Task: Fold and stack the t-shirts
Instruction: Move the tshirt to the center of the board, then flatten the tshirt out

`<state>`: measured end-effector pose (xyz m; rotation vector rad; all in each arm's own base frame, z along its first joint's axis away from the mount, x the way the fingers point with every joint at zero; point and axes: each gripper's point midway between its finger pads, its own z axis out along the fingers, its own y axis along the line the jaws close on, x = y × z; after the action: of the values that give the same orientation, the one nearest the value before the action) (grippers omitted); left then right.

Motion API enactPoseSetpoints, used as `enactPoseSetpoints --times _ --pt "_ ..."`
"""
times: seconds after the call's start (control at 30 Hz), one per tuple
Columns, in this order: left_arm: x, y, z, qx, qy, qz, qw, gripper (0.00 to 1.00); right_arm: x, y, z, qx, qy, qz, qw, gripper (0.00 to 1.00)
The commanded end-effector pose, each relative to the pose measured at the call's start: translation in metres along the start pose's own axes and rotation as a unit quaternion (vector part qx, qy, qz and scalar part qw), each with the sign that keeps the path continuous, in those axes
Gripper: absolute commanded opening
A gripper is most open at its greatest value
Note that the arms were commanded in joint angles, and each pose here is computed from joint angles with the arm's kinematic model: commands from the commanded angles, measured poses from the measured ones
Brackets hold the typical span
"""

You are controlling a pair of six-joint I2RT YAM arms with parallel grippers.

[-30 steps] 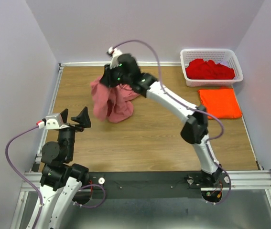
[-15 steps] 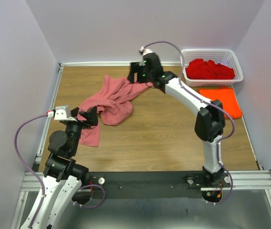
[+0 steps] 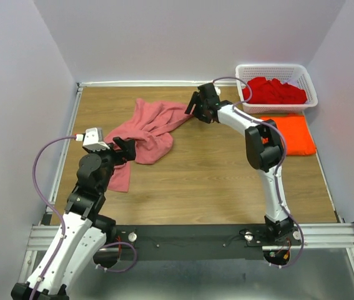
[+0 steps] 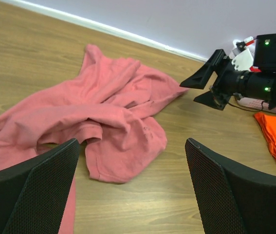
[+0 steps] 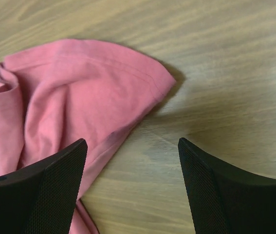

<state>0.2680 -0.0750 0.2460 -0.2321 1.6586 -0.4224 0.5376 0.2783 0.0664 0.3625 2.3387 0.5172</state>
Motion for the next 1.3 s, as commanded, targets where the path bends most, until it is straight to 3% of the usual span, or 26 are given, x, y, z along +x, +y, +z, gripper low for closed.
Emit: enactPoseSetpoints --times 0.0,0.27,0.4,0.5,0.53,0.63,0.8,1.13,1.27 --pt "0.007 0.002 0.004 -0.014 0.020 -0.019 1.000 0.97 -0.003 -0.002 0.019 0.014 -0.019 0.075 0.997 0.82" --pt "0.032 0.005 0.017 -0.024 0.061 -0.034 0.997 0.97 0.012 -0.019 0.047 0.031 -0.011 0.118 0.992 0.77" --pt "0.046 0.010 0.022 -0.038 0.082 -0.047 0.995 0.97 0.018 -0.019 0.055 0.025 0.001 0.128 0.991 0.64" --pt "0.057 0.013 0.026 -0.048 0.100 -0.060 0.992 0.97 0.011 -0.017 0.048 0.022 -0.004 0.126 0.992 0.36" --pt "0.061 0.014 0.027 -0.054 0.104 -0.071 0.991 0.97 0.008 -0.019 0.044 0.024 -0.008 0.121 0.992 0.18" --pt "0.073 0.019 0.031 -0.074 0.120 -0.089 0.986 0.97 -0.008 -0.037 0.023 0.046 -0.030 0.113 0.992 0.01" --pt "0.084 0.024 0.039 -0.087 0.123 -0.103 0.983 0.97 -0.052 -0.071 -0.038 0.068 -0.078 0.130 0.986 0.01" --pt "0.119 0.016 0.066 -0.062 0.165 -0.116 0.977 0.97 -0.008 -0.111 -0.100 0.073 -0.031 0.087 0.993 0.01" --pt "0.140 0.005 0.073 -0.030 0.201 -0.102 0.974 0.91 -0.005 -0.116 -0.112 0.077 -0.034 0.076 0.994 0.01"
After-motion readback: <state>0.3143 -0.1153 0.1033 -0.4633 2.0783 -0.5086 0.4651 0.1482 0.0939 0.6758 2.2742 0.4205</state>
